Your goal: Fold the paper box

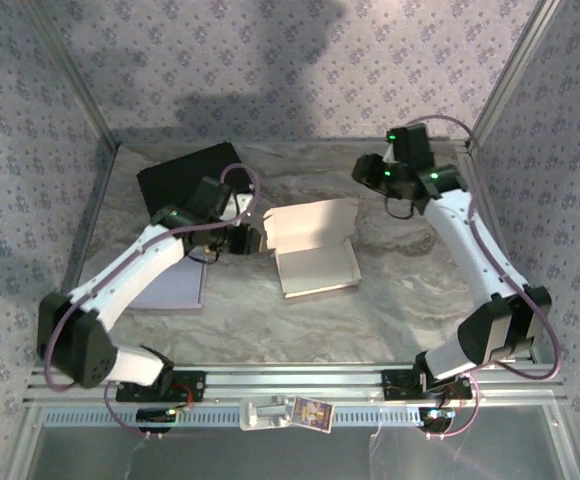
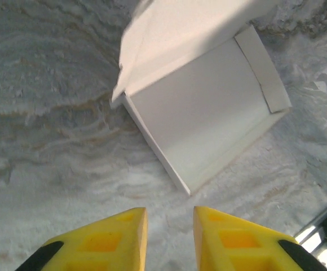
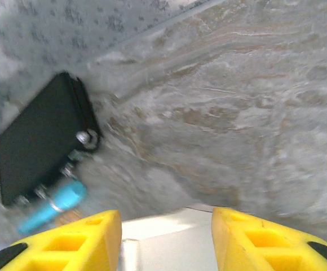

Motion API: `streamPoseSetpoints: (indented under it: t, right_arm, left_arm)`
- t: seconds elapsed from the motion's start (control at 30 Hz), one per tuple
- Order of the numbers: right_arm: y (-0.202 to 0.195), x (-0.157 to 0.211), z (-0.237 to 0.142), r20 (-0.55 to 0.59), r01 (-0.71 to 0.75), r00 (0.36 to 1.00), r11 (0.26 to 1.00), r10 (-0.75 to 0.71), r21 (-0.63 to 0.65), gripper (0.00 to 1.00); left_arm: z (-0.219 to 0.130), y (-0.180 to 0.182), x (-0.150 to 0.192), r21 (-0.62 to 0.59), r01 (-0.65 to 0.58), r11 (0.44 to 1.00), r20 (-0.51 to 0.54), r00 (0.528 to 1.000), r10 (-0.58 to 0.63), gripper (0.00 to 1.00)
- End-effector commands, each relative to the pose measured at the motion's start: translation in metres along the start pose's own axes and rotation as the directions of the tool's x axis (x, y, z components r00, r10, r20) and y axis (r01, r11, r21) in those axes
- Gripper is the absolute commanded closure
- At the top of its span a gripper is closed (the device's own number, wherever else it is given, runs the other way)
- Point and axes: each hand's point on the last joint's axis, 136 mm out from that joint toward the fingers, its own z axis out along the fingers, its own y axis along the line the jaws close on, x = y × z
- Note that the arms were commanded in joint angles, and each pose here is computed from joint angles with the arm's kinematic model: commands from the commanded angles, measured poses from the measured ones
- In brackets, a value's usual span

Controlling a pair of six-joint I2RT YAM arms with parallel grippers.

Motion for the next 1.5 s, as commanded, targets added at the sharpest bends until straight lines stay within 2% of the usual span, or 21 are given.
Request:
streamPoseSetpoints:
  t: [0.0, 0.07, 0.17, 0.27, 0.37, 0.47, 0.7, 0.77, 1.0, 1.2, 1.47]
  right_arm:
    - [-0.001, 0.048, 0.008, -0.111, 0.382, 0.903, 0.893, -0.416, -0.238, 0.54]
    - [-0.017, 0.054, 0.016, -0.080, 0.430, 0.884, 0.867, -0.461, -0.251, 0.55]
    - [-0.036, 0.054, 0.035, -0.014, 0.424, 0.893, 0.853, -0.449, -0.304, 0.54]
    - [-0.046, 0.061, 0.048, -0.005, 0.511, 0.843, 0.804, -0.538, -0.305, 0.54]
    - [-0.049, 0.067, 0.054, 0.011, 0.595, 0.782, 0.742, -0.623, -0.310, 0.54]
    - [-0.055, 0.068, 0.064, 0.004, 0.635, 0.749, 0.715, -0.663, -0.292, 0.53]
    - [-0.053, 0.077, 0.084, -0.021, 0.634, 0.731, 0.689, -0.682, -0.351, 0.54]
    - [-0.044, 0.069, 0.087, -0.004, 0.649, 0.719, 0.674, -0.695, -0.354, 0.55]
    - [-0.033, 0.063, 0.095, -0.016, 0.633, 0.727, 0.680, -0.686, -0.369, 0.58]
    - [-0.034, 0.076, 0.096, -0.076, 0.615, 0.721, 0.686, -0.689, -0.390, 0.67]
    - [-0.038, 0.087, 0.096, -0.106, 0.603, 0.723, 0.698, -0.683, -0.386, 0.68]
  left_arm:
    - [0.006, -0.006, -0.030, 0.058, -0.116, 0.992, 0.053, 0.992, 0.113, 0.71]
    - [0.016, 0.001, -0.032, 0.061, -0.156, 0.986, 0.028, 0.988, 0.155, 0.71]
    - [0.027, 0.004, -0.031, 0.080, -0.241, 0.967, 0.026, 0.970, 0.240, 0.71]
    - [0.034, 0.009, -0.031, 0.065, -0.293, 0.954, 0.060, 0.955, 0.290, 0.70]
    - [0.039, 0.013, -0.035, 0.061, -0.282, 0.957, 0.067, 0.958, 0.278, 0.70]
    - [0.044, 0.012, -0.039, 0.067, -0.280, 0.958, 0.067, 0.959, 0.276, 0.69]
    - [0.051, 0.009, -0.041, 0.086, -0.284, 0.955, 0.044, 0.959, 0.281, 0.71]
    - [0.054, 0.010, -0.040, 0.086, -0.278, 0.957, 0.036, 0.961, 0.275, 0.71]
    - [0.060, 0.005, -0.042, 0.095, -0.270, 0.958, 0.025, 0.963, 0.269, 0.73]
    - [0.067, 0.001, -0.045, 0.094, -0.267, 0.959, 0.016, 0.964, 0.267, 0.77]
    - [0.071, 0.000, -0.043, 0.078, -0.270, 0.960, 0.001, 0.963, 0.271, 0.84]
